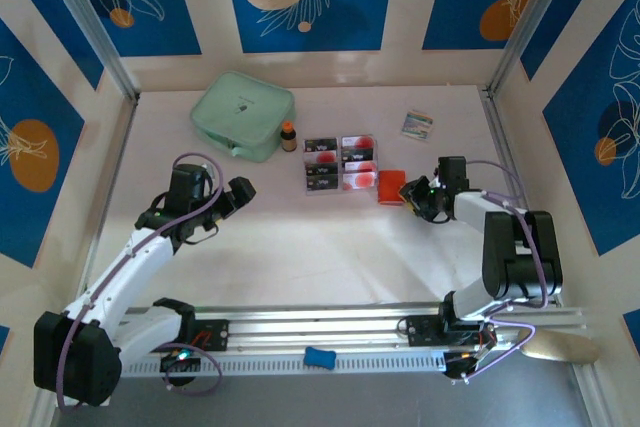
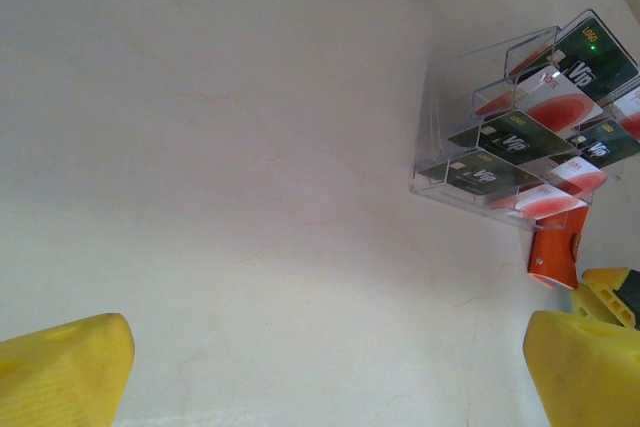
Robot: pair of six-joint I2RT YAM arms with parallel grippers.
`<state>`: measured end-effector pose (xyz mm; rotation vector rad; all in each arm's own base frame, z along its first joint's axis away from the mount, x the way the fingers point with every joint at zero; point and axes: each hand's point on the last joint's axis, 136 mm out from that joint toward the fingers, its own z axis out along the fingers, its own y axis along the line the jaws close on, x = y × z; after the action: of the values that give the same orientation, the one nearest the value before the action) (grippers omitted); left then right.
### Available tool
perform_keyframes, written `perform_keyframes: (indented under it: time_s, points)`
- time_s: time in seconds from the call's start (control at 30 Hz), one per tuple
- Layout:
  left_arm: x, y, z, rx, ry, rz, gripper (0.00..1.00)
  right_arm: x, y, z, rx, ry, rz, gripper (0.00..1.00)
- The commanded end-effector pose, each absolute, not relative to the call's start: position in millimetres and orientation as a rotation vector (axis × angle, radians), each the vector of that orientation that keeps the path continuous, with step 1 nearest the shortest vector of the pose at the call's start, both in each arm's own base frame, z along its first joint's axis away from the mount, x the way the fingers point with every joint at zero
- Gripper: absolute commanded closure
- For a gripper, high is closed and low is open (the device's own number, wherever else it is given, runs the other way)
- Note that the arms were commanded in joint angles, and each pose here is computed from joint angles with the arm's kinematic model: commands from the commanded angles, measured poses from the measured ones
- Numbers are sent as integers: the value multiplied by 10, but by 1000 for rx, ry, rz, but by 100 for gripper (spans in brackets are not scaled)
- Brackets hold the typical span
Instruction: Put the credit cards into the card holder
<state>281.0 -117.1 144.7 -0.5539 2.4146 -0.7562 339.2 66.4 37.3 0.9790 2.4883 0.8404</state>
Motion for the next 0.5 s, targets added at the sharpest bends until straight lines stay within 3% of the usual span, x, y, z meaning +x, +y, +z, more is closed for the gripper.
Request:
perform_keyframes:
  time_s: [0.0,0.23,0.47]
  points:
    - [2795,-1222,1439,-544,2413,-789,0,3477,690,363,962,2495,872,73]
    - [2775,-1220,1410,-547,2417,-787,0,3407,687,281,979,2513,905,98]
    - [2741,-1247,1421,-547,2417,-812,0,3191,624,658,956,2449,930,100]
